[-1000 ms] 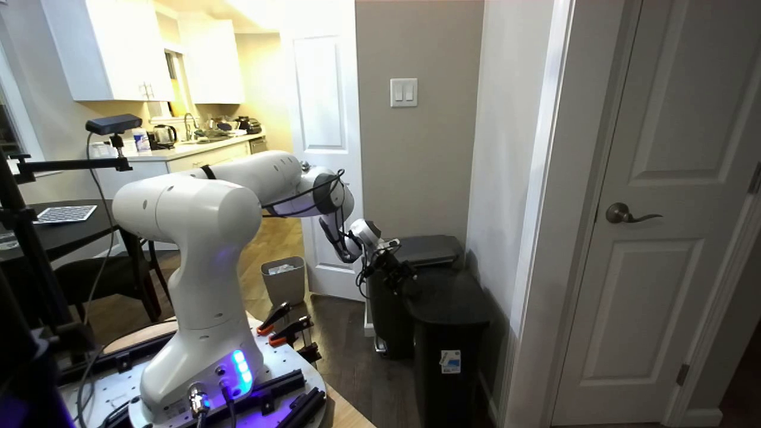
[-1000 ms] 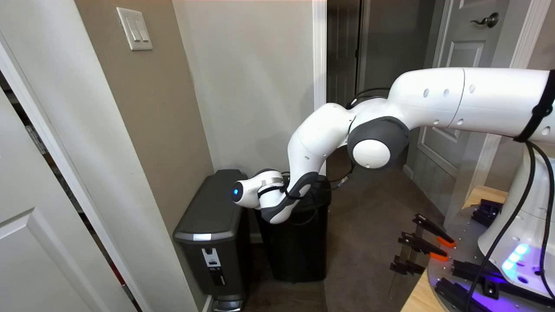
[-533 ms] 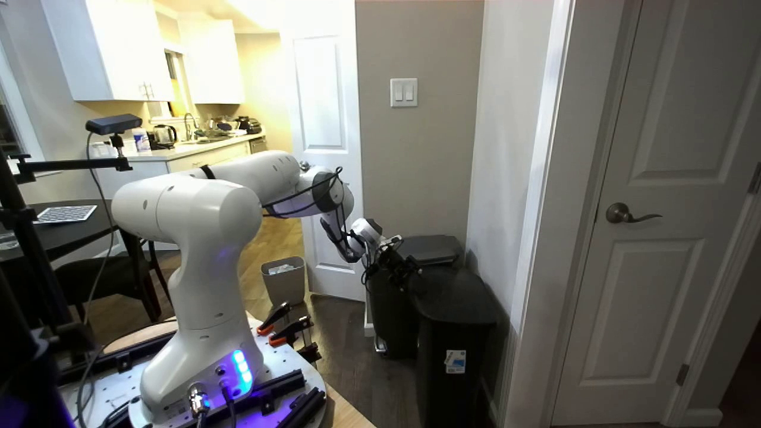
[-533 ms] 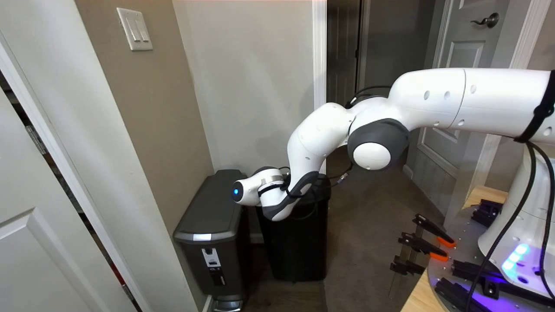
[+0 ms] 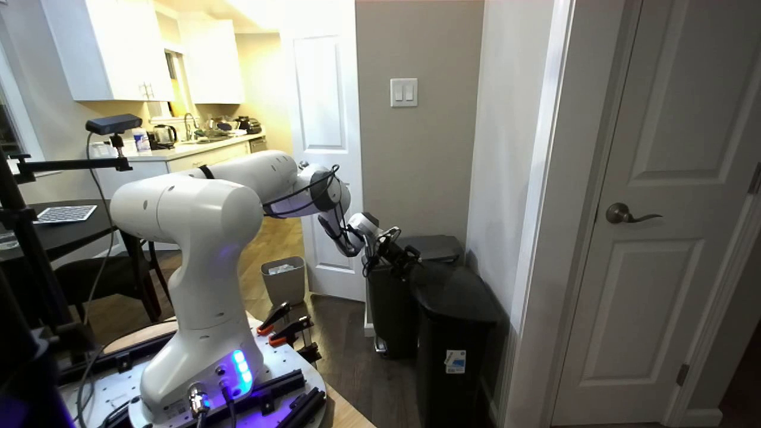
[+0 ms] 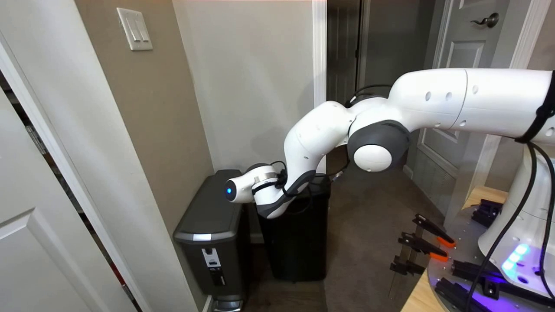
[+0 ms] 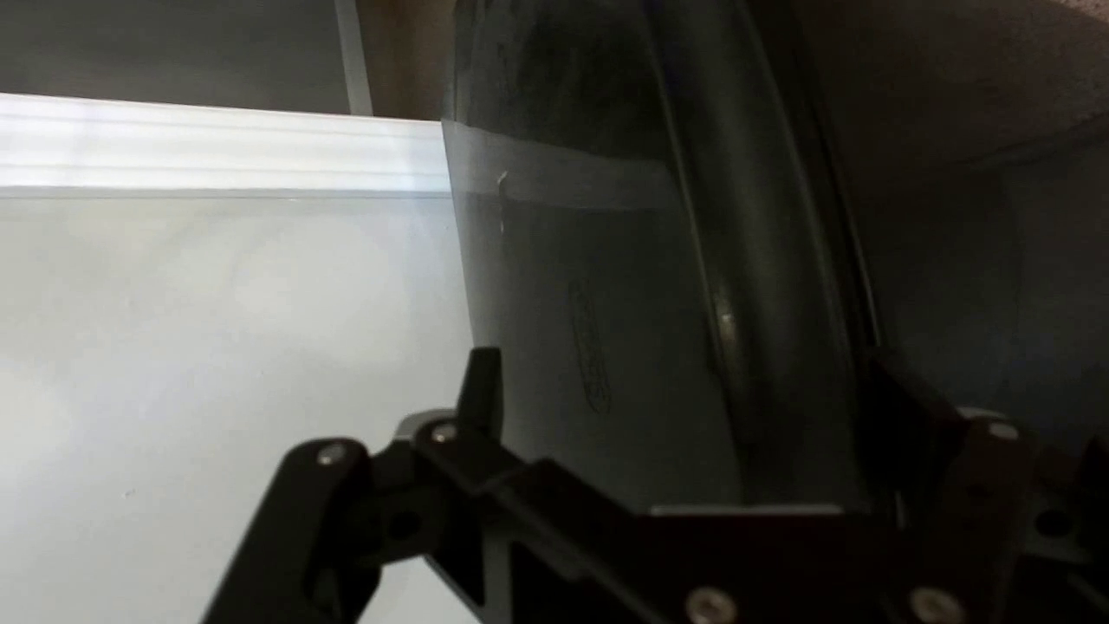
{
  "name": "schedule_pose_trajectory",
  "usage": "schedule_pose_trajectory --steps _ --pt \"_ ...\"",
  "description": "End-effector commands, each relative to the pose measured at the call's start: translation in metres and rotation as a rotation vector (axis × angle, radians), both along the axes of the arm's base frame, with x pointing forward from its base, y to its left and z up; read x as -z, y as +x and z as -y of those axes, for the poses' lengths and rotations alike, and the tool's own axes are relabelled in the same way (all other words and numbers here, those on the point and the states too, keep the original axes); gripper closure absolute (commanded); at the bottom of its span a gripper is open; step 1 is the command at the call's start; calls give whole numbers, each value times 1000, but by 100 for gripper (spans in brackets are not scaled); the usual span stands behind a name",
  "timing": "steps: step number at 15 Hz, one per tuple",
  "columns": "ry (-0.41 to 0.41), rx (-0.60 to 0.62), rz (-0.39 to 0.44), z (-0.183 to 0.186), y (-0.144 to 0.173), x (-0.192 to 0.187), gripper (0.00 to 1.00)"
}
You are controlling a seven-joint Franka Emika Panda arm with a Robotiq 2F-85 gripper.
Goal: Fully open the black bin
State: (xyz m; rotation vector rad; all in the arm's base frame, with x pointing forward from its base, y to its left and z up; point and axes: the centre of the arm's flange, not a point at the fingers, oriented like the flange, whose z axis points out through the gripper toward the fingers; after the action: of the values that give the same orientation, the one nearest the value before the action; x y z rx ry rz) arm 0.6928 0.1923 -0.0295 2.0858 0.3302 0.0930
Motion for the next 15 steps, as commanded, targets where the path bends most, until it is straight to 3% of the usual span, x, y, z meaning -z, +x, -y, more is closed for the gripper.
schedule_pose_trajectory --steps 1,15 --pt "3 11 37 4 26 1 0" --pt "68 167 154 93 53 -66 0"
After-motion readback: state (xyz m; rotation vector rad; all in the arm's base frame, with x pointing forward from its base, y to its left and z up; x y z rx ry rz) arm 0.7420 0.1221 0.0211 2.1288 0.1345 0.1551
